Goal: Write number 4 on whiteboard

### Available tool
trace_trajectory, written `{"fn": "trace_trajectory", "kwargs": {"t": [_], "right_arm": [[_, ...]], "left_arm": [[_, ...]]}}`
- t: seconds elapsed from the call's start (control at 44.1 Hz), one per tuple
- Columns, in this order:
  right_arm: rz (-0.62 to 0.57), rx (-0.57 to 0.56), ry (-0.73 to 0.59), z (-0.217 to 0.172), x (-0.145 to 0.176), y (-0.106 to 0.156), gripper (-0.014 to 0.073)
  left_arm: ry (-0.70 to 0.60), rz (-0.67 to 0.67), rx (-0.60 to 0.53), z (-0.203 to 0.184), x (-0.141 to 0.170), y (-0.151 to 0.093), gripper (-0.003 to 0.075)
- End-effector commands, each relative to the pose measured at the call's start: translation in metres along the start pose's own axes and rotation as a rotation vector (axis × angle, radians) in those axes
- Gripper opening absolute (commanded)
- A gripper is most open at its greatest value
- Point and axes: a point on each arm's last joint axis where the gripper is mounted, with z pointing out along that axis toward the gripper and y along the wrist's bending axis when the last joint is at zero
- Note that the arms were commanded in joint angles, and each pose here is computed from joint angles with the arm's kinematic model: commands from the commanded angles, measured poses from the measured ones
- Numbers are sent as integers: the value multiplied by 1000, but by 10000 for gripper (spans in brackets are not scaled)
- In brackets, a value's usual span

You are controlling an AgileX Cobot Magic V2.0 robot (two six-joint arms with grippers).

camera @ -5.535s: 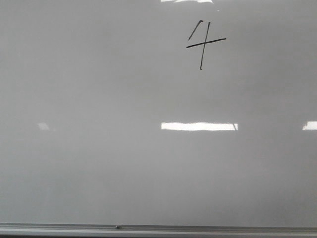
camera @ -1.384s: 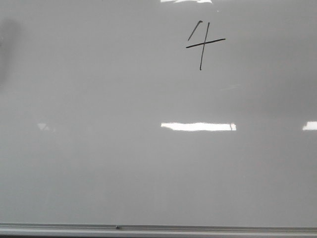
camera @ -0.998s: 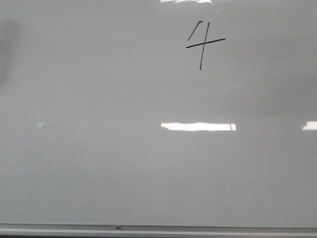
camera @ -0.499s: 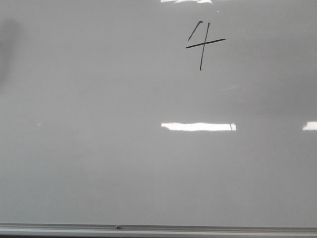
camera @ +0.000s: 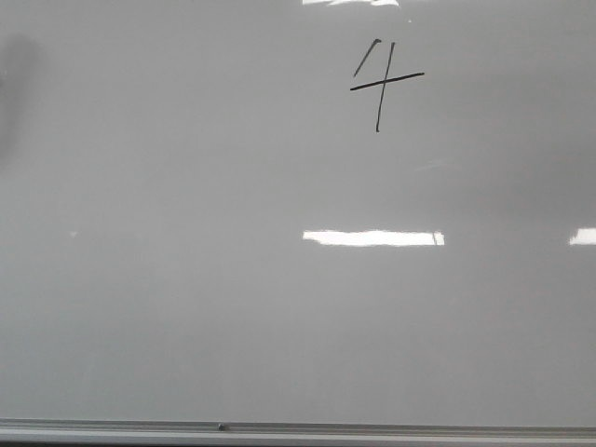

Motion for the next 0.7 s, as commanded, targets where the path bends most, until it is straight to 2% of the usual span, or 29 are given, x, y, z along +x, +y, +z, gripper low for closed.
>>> {"fn": "trace_trajectory", "kwargs": {"t": [0.0,0.295,0.567,0.681], "right_arm": [[-9,16,-83,-3,-11,-1,-69],[-1,34,-108,1,-1,-2,-69],[52,192,-452,28,47,-14,-69],[58,226,-527,45,73,-17,-69]], "left_arm": [[-95,-2,-8,-2,-7,1,-20],[-93,-2,-8,-1,-7,1,-20],[-93,-2,-8,-1,-7,1,-20],[-93,-2,-8,-1,-7,1,-20]]}}
